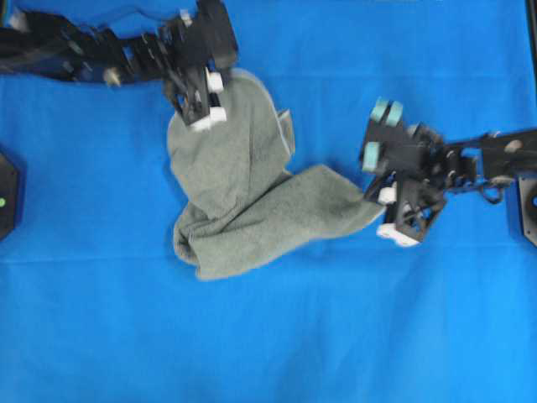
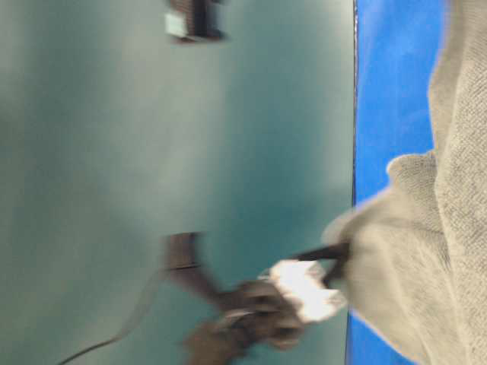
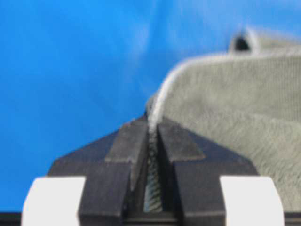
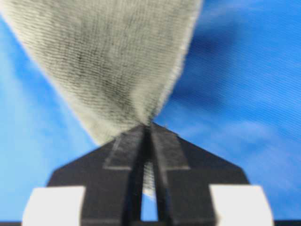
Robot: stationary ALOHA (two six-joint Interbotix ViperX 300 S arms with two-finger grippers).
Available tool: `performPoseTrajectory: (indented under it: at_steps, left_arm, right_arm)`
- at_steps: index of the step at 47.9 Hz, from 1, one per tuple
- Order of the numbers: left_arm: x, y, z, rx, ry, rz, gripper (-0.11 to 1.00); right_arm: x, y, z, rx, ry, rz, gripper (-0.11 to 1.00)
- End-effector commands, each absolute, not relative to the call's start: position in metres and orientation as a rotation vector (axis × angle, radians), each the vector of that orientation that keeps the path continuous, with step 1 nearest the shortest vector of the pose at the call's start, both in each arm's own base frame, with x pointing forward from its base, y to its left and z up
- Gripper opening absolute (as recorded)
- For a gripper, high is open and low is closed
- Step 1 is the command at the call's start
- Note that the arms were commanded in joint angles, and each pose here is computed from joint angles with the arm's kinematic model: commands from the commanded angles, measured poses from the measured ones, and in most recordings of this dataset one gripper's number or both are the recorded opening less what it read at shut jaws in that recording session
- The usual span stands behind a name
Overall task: Fold a large towel.
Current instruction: 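Lift the towel with both grippers and shake it out flat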
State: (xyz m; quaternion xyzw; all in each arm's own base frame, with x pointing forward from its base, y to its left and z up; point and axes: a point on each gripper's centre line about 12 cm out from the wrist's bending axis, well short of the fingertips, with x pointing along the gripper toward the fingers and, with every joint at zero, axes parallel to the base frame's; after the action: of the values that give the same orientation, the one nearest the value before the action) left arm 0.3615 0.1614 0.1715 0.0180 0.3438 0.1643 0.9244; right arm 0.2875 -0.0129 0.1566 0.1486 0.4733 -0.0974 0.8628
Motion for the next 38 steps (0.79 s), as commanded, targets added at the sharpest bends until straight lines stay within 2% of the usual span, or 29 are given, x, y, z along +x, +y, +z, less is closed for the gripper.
performPoseTrajectory:
  at_steps: [1, 9, 22, 30, 38]
  left_arm:
    - [0.352, 0.162, 0.238, 0.070, 0.582, 0.363, 0.02]
    - [0.328, 0.154, 0.302, 0.099, 0.446, 0.390, 0.02]
    - [0.271, 0.128, 0.398, 0.157, 0.182, 0.423, 0.02]
    - [0.236, 0.113, 0.430, 0.168, 0.070, 0.439, 0.02]
    - [0.205, 0.089, 0.453, 0.117, -0.034, 0.408, 0.02]
  right_arm:
    - [0.281, -0.020, 0.194, 0.303, 0.936, -0.219, 0.03]
    - [0.257, -0.043, 0.260, 0.233, 0.824, -0.293, 0.03]
    - [0.217, -0.084, 0.362, 0.144, 0.510, -0.495, 0.03]
    - [0.200, -0.093, 0.407, 0.116, 0.374, -0.559, 0.03]
    - [0.194, -0.090, 0.443, 0.127, 0.283, -0.549, 0.03]
